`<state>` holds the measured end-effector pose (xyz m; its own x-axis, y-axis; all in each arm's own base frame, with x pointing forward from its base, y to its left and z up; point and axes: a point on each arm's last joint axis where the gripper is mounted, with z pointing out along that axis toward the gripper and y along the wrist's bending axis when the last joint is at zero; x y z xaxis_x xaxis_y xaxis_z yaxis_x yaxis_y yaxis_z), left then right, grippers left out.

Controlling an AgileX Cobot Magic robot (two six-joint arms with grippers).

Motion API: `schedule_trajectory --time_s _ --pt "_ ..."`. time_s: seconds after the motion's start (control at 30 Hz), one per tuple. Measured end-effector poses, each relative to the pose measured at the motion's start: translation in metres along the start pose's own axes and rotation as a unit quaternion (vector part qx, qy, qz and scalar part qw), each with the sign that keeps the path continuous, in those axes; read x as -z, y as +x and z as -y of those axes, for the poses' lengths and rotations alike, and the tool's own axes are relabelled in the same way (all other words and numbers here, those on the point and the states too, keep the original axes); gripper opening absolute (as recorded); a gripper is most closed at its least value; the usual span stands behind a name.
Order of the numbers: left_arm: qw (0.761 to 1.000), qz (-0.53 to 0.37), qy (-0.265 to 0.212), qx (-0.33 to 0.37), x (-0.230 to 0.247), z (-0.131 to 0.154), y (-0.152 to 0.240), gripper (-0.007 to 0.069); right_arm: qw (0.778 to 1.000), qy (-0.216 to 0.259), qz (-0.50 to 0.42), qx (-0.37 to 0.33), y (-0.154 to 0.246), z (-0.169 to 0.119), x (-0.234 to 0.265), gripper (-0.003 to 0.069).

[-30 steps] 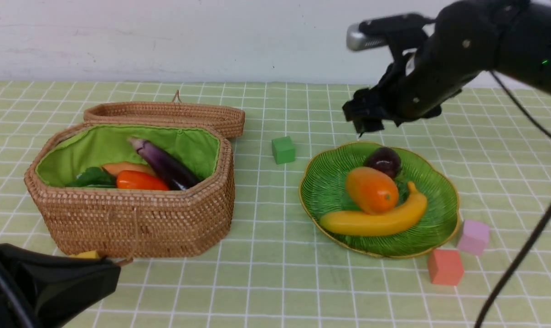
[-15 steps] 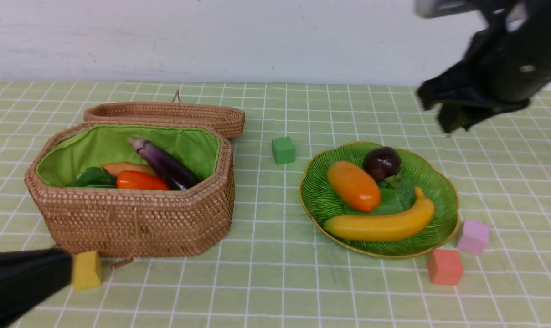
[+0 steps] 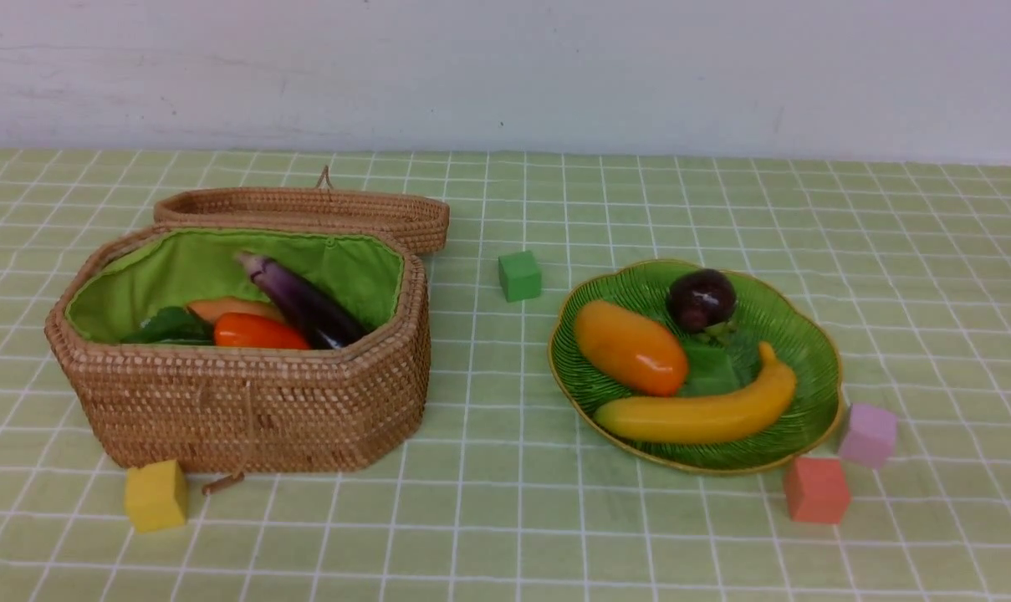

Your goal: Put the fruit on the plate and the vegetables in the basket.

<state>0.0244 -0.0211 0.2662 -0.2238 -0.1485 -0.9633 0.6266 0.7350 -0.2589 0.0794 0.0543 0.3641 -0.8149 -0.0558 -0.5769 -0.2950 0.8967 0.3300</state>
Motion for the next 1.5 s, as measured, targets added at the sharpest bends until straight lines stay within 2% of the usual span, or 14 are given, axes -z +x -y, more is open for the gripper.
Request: schedule_trajectory --time_s 0.27,0.6,0.7,0.77,0.8,0.87,0.9,0.93,1.03,1.17,1.5 --pt "0.999 -0.033 -0.010 0.000 -0.005 -0.004 0.015 -0.0013 0.988 -0.037 0.151 0.009 0.051 0.013 0.013 0.0002" --pt "0.998 -0.058 -0.017 0.000 -0.005 -0.006 0.020 -0.0013 0.986 -0.042 0.158 0.019 0.078 0.018 0.022 0.0010" --pt "0.998 -0.059 -0.017 0.000 -0.005 -0.006 0.020 -0.0013 0.985 -0.025 0.169 0.015 0.079 0.020 0.021 0.0008" --pt "0.998 -0.059 -0.018 0.000 -0.005 -0.006 0.020 -0.0013 0.976 0.020 0.217 0.021 0.082 0.029 0.009 -0.0011" --pt "0.998 -0.059 -0.018 0.000 -0.005 -0.006 0.020 -0.0013 0.974 0.029 0.222 0.024 0.083 0.030 0.008 -0.0014" --pt "0.998 -0.060 -0.018 0.000 -0.005 -0.006 0.020 -0.0013 0.959 0.080 0.267 0.048 0.093 0.047 -0.023 -0.0020" --pt "0.998 -0.060 -0.018 0.000 -0.005 -0.006 0.020 -0.0013 0.956 0.083 0.277 0.052 0.092 0.047 -0.021 -0.0020" --pt "0.998 -0.060 -0.018 0.000 -0.005 -0.006 0.020 -0.0013 0.949 0.112 0.289 0.064 0.103 0.061 -0.048 -0.0020" --pt "0.998 -0.061 -0.018 0.000 -0.005 -0.006 0.021 -0.0013 0.939 0.134 0.307 0.069 0.121 0.080 -0.084 -0.0020" --pt "0.998 -0.061 -0.018 0.000 -0.005 -0.006 0.021 -0.0013 0.940 0.146 0.300 0.066 0.136 0.093 -0.109 -0.0020" --pt "0.998 -0.061 -0.019 -0.001 -0.005 -0.006 0.021 -0.0005 0.938 0.149 0.305 0.069 0.136 0.093 -0.109 -0.0018"
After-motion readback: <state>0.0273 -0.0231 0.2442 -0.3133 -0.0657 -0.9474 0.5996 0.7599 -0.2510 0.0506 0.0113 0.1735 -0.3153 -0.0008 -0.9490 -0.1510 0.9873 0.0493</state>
